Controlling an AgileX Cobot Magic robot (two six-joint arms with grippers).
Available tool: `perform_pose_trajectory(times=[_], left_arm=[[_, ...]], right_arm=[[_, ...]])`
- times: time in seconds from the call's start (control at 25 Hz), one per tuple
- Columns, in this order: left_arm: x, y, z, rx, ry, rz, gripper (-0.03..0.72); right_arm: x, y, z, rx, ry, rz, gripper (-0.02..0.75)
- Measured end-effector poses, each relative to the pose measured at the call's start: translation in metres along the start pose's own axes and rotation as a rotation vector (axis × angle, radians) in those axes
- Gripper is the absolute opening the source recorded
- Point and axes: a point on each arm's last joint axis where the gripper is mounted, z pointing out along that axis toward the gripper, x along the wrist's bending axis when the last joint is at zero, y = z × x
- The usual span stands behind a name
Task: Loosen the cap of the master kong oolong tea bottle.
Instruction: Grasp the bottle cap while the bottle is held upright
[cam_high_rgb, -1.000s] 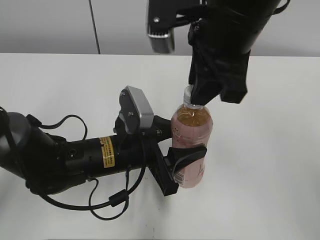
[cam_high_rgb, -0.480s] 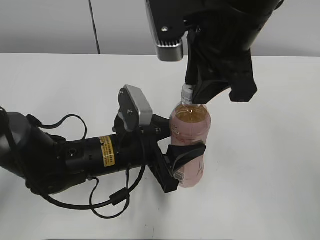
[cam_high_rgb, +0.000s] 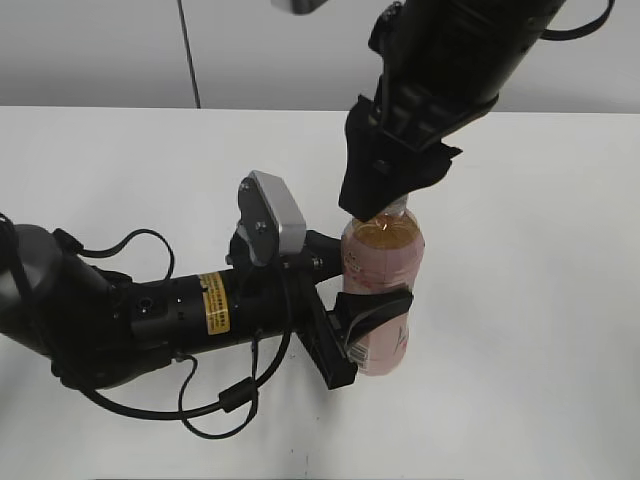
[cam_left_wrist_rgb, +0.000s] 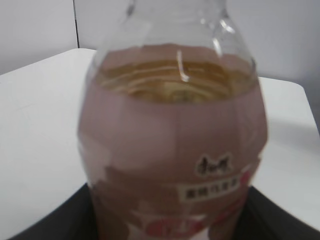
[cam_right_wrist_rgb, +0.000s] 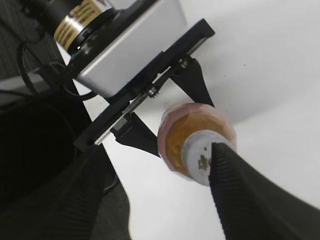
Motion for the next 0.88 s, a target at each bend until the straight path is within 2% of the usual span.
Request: perform_pose_trajectory(times=[0.16, 0.36, 0.56, 0.88], left_arm=[[0.0, 0.0, 0.0, 0.0, -0.001, 0.002, 0.385], [0.0, 0.0, 0.0, 0.0, -0.002, 0.002, 0.385], [0.0, 0.0, 0.0, 0.001, -0.002, 0.003, 0.385], [0.0, 0.0, 0.0, 0.001, -0.002, 0.003, 0.385]], right_arm=[[-0.003, -0.002, -0.002, 0.013, -0.042, 0.297, 0.502], [-0.01, -0.004, -0.006, 0.011, -0.134, 0.649, 0.502], [-0.013, -0.005, -0.001, 0.019, -0.157, 0.779, 0.502], [-0.019, -0.001, 0.027, 0.085, -0.121, 0.837, 0.501]])
